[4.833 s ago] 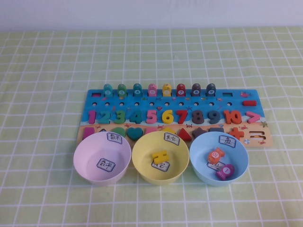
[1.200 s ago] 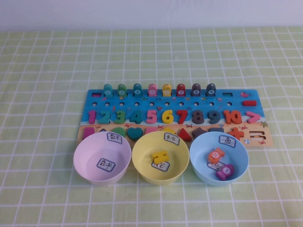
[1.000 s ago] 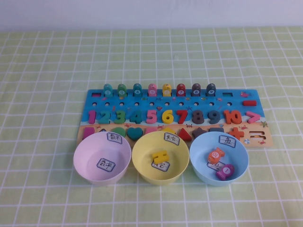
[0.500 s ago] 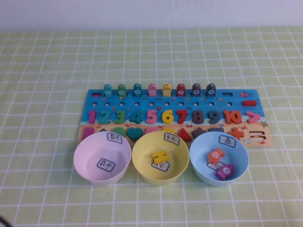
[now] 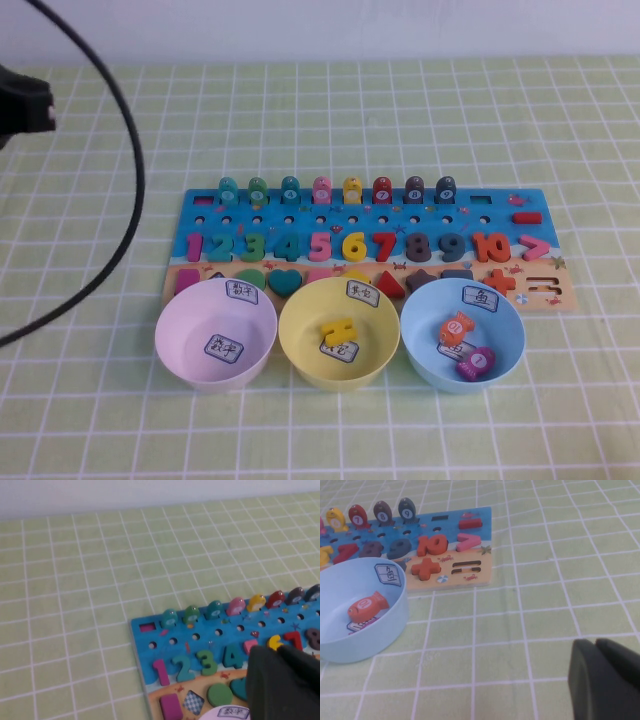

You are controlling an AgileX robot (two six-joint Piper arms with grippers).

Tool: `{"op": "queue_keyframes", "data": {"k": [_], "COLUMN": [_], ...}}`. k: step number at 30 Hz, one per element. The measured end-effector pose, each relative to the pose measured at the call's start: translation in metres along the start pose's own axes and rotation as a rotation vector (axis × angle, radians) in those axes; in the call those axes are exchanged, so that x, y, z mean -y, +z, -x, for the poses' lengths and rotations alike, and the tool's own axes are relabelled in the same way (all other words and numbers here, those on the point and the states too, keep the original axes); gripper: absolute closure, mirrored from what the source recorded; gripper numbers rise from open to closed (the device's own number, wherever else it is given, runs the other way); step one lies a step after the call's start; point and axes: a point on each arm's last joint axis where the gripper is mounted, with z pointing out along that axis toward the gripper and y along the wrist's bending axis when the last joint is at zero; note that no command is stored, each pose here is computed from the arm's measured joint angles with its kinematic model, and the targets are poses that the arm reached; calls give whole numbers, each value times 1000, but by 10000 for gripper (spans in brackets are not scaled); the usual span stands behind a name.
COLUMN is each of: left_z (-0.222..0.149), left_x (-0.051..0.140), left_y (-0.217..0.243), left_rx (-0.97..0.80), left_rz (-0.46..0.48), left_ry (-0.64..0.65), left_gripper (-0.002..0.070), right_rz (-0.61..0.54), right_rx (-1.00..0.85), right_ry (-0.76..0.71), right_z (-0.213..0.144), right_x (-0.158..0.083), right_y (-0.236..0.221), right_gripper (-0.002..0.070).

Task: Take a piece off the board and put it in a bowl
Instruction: Pick up the "number 4"

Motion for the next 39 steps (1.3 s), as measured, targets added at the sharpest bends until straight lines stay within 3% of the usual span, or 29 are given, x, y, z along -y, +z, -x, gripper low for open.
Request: {"op": "queue_keyframes", "data": {"k": [7, 11, 19, 24, 34, 37, 39], "left_z": [27, 32, 18, 6, -9, -12, -15], "left_x": [-9, -5, 39, 63, 67, 67, 70], "left_y": [63, 91, 150, 183, 217, 222, 225], "left_rx": [-260, -389, -600, -681, -763, -773, -776], "left_rz": [-90, -52, 54, 13, -168, -188, -203], "left_ry": [43, 165, 496, 585, 954, 993, 945], "left_gripper": [679, 679, 679, 679, 679, 679, 679], "right_rz": [0, 0, 0, 0, 0, 0, 0], "right_rx": [0, 0, 0, 0, 0, 0, 0], "right_ry": [0, 0, 0, 0, 0, 0, 0], "right_z": [0, 0, 0, 0, 0, 0, 0], "right_x": [0, 0, 0, 0, 0, 0, 0], "right_y": [0, 0, 0, 0, 0, 0, 0], "right_gripper": [694, 694, 694, 694, 694, 694, 694]}}
